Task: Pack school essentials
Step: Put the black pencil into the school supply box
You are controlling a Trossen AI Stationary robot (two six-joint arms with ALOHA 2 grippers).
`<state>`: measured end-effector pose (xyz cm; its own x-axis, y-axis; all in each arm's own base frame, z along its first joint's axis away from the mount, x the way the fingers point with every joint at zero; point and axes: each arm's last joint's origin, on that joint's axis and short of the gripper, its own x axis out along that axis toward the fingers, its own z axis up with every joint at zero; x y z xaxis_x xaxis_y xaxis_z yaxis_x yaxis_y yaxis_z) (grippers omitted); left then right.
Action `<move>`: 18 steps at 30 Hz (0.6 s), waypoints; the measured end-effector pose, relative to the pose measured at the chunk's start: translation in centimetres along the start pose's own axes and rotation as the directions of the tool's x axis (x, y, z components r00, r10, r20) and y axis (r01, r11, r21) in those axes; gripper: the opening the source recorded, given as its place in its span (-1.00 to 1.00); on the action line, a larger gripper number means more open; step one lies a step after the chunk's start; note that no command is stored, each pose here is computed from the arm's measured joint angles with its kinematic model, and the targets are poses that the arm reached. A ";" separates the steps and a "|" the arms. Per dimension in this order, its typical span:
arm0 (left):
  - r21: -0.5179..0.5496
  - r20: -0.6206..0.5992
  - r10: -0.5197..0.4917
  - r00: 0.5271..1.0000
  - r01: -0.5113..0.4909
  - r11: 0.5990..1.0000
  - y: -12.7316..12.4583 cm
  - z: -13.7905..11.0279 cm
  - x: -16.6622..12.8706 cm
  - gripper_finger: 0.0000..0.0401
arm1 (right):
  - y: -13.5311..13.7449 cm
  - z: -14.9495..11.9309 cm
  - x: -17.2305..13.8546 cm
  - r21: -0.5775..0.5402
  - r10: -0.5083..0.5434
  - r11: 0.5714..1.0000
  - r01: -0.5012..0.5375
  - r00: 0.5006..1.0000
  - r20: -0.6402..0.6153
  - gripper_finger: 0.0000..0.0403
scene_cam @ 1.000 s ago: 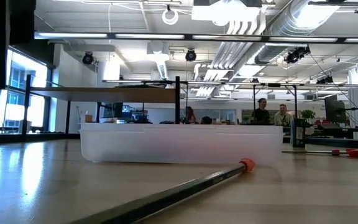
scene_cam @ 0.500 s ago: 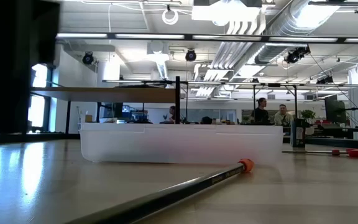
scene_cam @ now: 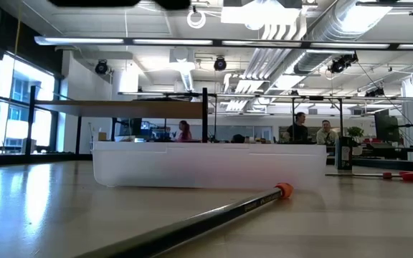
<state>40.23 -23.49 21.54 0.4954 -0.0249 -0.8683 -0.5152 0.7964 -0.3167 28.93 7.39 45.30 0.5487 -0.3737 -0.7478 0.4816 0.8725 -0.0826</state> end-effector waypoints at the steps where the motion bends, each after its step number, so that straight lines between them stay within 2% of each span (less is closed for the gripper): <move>1: -0.003 -0.001 0.015 1.000 -0.015 1.000 0.1 -0.1 0.3 -0.14 | 0.0 0.0 0.0 0.000 0.000 1.000 0.000 1.000 -0.001 -0.29; 8: -0.023 -0.048 0.064 0.997 -0.065 0.998 0.4 -1.3 2.5 -0.14 | 0.0 0.0 0.0 -0.001 -0.001 1.000 0.001 1.000 -0.001 -0.29; 18: -0.028 -0.044 0.095 0.995 -0.096 0.995 0.5 -1.9 3.0 -0.14 | 0.0 0.0 0.0 0.000 0.000 1.000 0.000 1.000 -0.001 -0.29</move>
<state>40.15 -24.36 18.05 0.4132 0.0240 -0.9103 -0.5795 0.7780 -0.2425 28.92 7.39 45.29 0.5479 -0.3738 -0.7484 0.4816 0.8725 -0.0832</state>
